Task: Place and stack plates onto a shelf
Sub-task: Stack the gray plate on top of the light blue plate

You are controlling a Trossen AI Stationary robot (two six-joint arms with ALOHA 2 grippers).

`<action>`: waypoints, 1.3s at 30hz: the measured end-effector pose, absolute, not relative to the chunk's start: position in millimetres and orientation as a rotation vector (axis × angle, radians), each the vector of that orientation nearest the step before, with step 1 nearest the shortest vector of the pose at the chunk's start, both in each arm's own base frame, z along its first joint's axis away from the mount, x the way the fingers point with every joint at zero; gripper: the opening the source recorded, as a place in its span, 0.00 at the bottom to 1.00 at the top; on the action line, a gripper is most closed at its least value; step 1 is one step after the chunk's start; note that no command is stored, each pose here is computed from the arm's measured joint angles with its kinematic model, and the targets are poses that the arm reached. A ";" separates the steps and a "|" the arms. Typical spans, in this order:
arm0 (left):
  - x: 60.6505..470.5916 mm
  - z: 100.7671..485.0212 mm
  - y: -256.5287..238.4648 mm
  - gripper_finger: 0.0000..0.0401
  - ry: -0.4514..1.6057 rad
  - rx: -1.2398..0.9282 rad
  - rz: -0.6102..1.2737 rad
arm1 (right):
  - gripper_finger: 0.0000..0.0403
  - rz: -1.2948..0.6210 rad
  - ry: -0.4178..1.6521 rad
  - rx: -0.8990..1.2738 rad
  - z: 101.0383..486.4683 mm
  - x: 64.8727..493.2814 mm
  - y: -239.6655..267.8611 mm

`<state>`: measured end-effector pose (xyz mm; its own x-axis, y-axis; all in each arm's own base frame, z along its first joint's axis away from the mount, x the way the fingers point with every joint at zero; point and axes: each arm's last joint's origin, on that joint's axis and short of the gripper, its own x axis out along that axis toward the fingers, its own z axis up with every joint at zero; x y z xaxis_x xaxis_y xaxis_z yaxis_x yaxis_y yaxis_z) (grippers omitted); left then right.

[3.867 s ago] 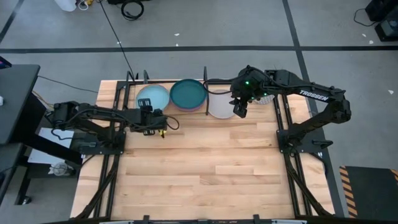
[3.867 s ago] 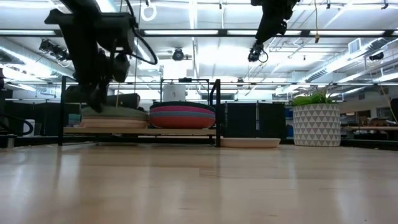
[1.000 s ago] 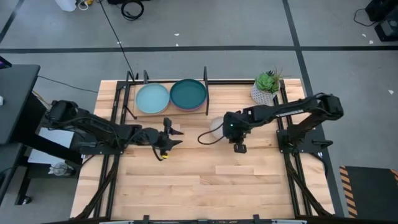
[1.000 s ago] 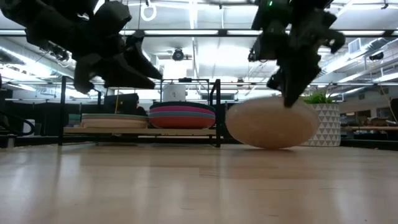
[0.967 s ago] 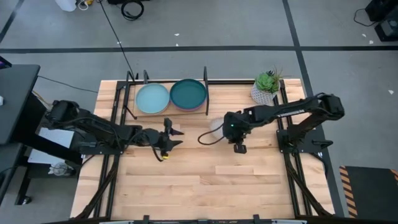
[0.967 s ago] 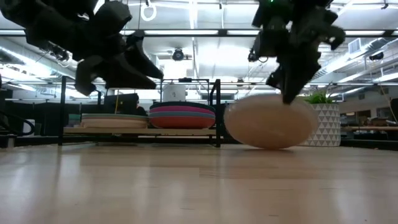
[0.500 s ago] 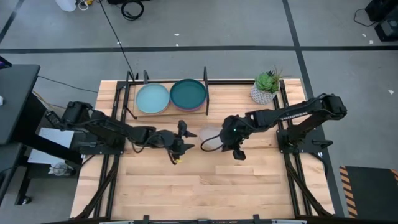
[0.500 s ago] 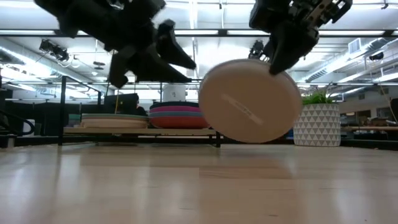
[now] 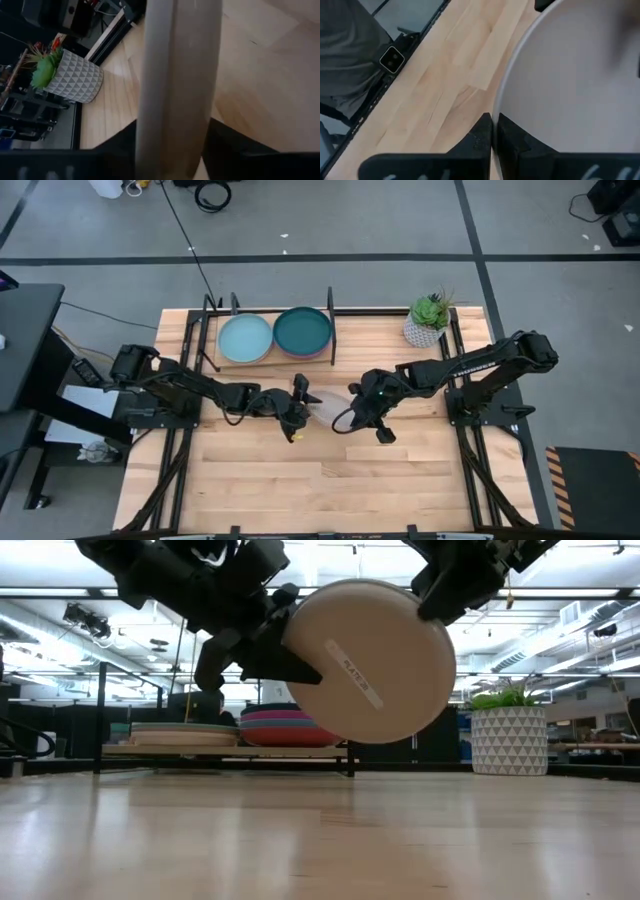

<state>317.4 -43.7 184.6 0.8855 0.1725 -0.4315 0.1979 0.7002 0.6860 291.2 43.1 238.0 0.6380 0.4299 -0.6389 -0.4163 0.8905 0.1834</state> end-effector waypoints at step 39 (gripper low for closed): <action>209.7 257.9 -15.4 0.13 0.808 0.762 0.470 | 0.35 -0.080 0.707 -0.052 318.9 245.6 37.2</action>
<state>209.7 -15.4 257.9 0.6139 0.6361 -0.4674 -0.0914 0.6454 0.7583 245.6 37.2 318.9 0.7573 -0.0907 -0.6468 0.0555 0.9957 -0.0747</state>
